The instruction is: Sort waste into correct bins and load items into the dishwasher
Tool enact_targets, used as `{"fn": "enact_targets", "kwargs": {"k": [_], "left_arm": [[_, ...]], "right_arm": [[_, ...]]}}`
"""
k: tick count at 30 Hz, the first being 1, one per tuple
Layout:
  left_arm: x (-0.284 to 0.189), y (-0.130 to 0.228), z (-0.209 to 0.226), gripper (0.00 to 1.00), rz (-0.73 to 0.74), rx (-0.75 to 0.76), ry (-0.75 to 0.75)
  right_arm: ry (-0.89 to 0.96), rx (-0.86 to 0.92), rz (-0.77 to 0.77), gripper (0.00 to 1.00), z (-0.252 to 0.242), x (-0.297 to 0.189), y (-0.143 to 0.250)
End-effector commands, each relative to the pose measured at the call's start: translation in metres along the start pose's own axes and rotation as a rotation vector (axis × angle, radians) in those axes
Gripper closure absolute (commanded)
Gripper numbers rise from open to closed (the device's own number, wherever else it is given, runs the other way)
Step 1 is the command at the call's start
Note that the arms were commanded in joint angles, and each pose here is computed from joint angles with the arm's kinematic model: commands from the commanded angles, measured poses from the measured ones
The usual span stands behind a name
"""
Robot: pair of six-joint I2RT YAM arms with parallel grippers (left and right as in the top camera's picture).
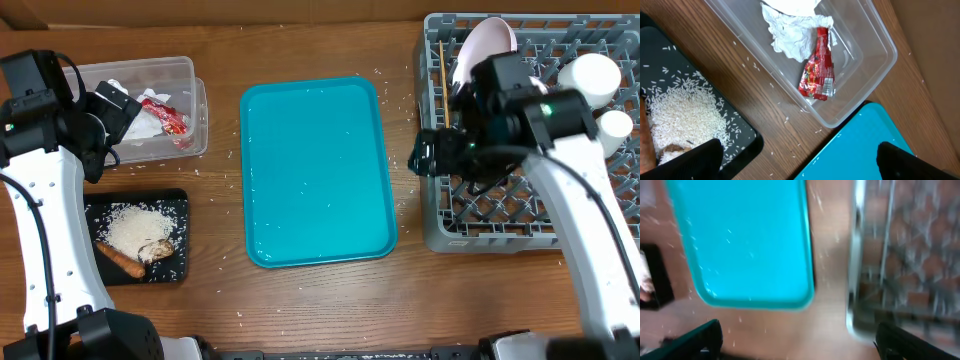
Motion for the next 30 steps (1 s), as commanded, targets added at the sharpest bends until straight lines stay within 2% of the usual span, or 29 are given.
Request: {"fn": "enact_targets", "kwargs": {"k": [1,15,26,30], "left_arm": [[-0.010,-0.004,-0.005,0.00,-0.025,-0.004,0.023],[-0.010,-0.004,-0.005,0.00,-0.025,-0.003,0.023],[-0.010,-0.004,-0.005,0.00,-0.025,-0.003,0.023],[-0.010,-0.004,-0.005,0.00,-0.025,-0.003,0.023]], "right_arm": [[-0.004,-0.096,-0.192,0.00,0.006,-0.023,0.010],[0.067,-0.260,-0.851,0.00,-0.019,0.004,0.074],[0.218,-0.243,-1.188,0.00,-0.057,0.009,0.091],[0.243,-0.255,-1.263,0.00,-0.061,0.014,0.094]]}}
Point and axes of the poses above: each gripper's point midway between its finger pads, its own x axis out along the fingers, its own z axis along the line the jaws close on, y = z × x, the point moved 2 cm from there along -x, back along the fingers, and after that the axes turned 14 degrees about -x, right-handed, at the moved point
